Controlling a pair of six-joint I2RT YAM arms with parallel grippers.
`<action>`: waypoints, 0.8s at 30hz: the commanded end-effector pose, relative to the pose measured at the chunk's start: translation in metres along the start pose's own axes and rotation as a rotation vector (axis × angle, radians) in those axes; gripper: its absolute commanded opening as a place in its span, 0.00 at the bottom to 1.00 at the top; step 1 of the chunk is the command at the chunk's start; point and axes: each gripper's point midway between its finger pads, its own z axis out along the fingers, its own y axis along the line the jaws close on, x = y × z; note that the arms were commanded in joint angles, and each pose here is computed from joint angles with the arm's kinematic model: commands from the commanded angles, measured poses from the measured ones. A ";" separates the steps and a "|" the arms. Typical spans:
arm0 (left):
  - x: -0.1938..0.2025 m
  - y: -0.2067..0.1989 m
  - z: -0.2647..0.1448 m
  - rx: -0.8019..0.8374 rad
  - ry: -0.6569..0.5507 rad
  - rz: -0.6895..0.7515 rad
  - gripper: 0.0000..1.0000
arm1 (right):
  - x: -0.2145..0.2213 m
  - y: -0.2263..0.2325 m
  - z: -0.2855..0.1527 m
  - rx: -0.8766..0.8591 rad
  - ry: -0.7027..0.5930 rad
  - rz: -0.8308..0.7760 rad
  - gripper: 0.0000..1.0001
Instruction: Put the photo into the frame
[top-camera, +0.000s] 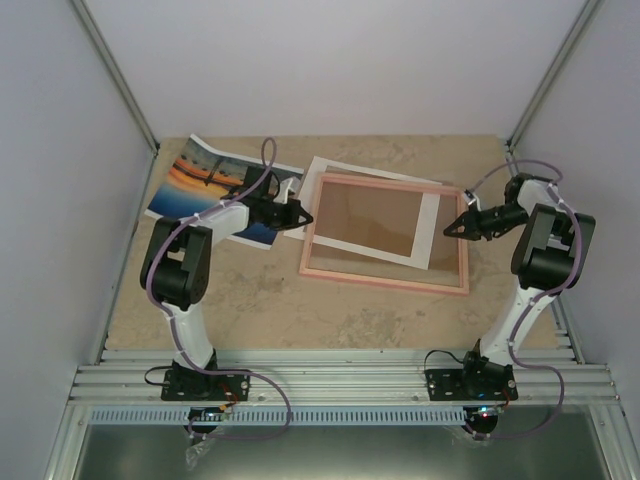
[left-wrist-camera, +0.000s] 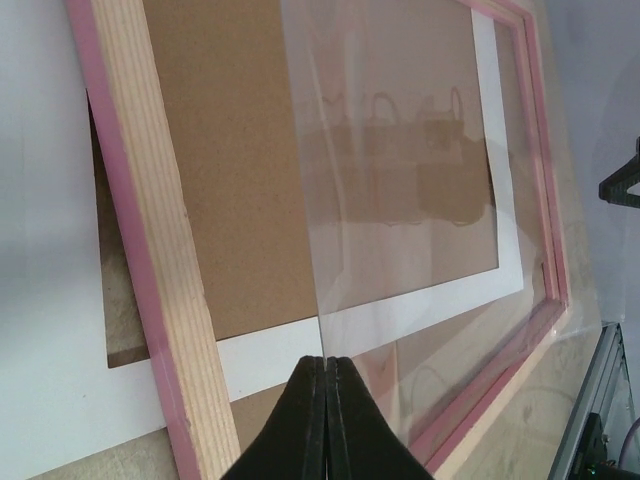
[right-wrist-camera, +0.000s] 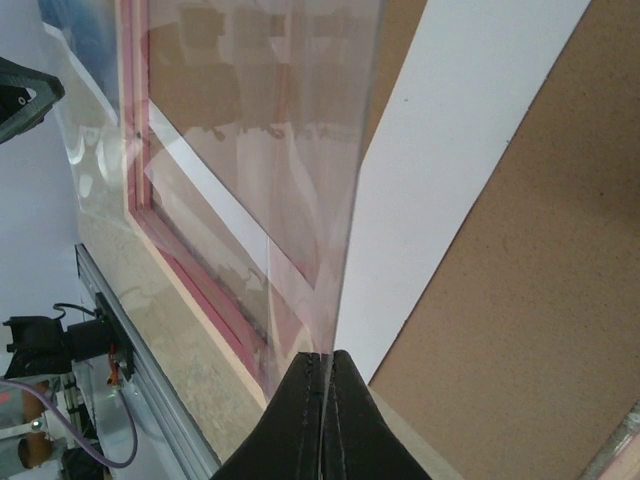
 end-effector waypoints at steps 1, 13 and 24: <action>0.009 0.006 0.010 -0.013 0.021 0.000 0.00 | 0.002 -0.006 -0.001 0.032 -0.002 -0.021 0.00; 0.019 0.021 0.017 -0.067 0.042 -0.011 0.00 | 0.010 -0.027 0.006 0.084 0.023 -0.013 0.01; 0.024 0.032 0.021 -0.125 0.057 -0.020 0.12 | 0.012 -0.034 0.011 0.086 0.040 0.003 0.01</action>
